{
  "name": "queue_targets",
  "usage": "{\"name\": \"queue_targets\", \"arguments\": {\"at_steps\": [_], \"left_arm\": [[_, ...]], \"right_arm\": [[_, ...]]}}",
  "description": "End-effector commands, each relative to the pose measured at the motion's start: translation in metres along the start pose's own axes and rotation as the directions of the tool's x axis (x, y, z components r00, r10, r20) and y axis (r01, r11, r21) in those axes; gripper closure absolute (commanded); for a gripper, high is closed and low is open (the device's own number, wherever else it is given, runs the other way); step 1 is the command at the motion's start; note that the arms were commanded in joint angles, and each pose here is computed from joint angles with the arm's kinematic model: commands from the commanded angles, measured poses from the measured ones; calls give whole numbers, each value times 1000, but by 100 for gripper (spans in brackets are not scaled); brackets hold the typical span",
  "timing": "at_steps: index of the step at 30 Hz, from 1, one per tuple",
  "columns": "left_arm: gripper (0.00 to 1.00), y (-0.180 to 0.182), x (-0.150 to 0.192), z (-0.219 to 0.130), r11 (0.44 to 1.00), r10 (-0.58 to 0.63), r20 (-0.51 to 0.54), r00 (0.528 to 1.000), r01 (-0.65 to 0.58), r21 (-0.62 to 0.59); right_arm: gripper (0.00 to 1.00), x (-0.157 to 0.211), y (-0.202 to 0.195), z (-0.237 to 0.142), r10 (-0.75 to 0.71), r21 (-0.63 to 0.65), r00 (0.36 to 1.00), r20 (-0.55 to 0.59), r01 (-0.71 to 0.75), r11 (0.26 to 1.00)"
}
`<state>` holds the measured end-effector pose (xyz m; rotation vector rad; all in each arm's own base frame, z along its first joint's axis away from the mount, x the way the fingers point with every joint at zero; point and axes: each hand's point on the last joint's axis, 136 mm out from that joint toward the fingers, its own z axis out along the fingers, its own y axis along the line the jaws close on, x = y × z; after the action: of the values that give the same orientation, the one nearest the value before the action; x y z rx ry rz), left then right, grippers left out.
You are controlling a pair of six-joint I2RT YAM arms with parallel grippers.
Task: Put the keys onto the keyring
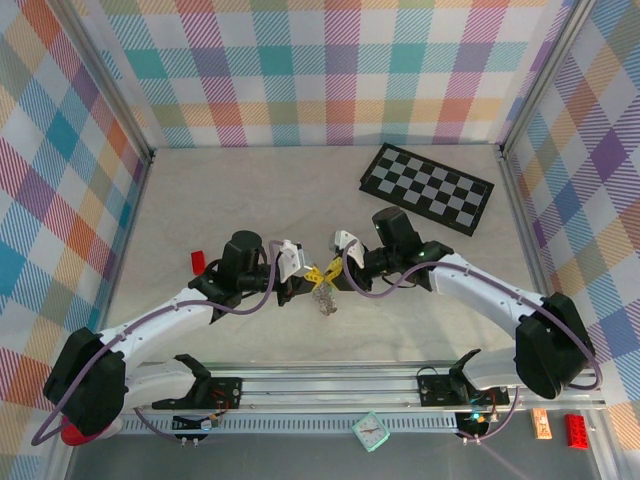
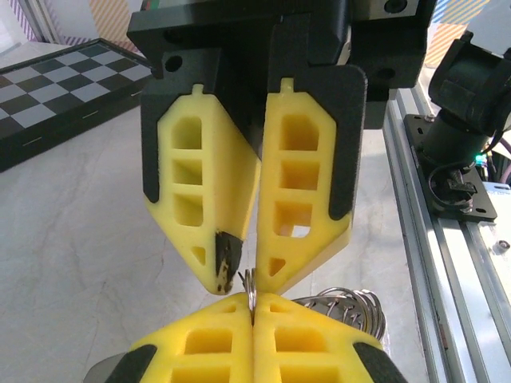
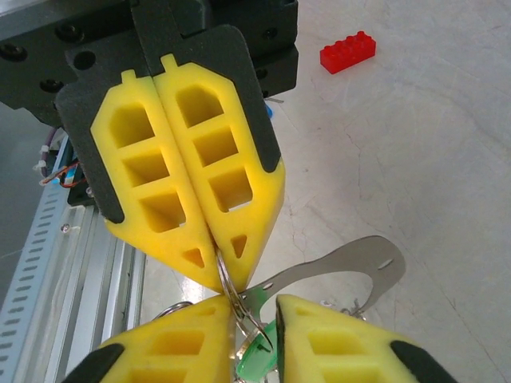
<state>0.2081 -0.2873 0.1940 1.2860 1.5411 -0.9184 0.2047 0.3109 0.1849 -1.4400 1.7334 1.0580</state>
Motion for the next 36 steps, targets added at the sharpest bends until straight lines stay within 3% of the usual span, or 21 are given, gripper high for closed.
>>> {"name": "queue_targets", "arguments": {"at_steps": [1,3,4,8,11,24,31,33,36], "left_arm": [[100,-7,-17,-3,999,39,69,997,-41,28],[100,-6,-16,-3,999,36,62,997,-37,20],[100,-3,-15,-3,999,32,52,998,-32,3],[79,6,-9,-5,998,25,12,1000,-24,-55],[78,10,-3,-5,997,27,-37,999,-30,-74],[85,7,-2,-2,998,45,-78,996,-48,-37],[100,2,-5,-2,999,48,-63,997,-48,-8],[100,1,-6,-3,999,51,-56,997,-52,-6],[100,-2,-7,-3,999,52,-37,998,-52,-1]], "right_arm": [[89,-10,4,3,-19,-48,999,45,21,999],[100,-12,5,2,-25,-51,999,47,27,998],[100,-12,5,1,-30,-48,999,45,32,998],[100,-14,5,-3,-51,-31,999,15,51,998],[100,-11,5,-6,-68,-20,997,-27,68,998],[100,-1,12,4,-160,-24,963,-216,159,987],[100,-12,14,3,-156,-15,973,-169,155,988],[87,-11,12,0,-120,-3,982,-146,121,993],[76,-4,10,-4,-61,13,992,-111,63,998]]}}
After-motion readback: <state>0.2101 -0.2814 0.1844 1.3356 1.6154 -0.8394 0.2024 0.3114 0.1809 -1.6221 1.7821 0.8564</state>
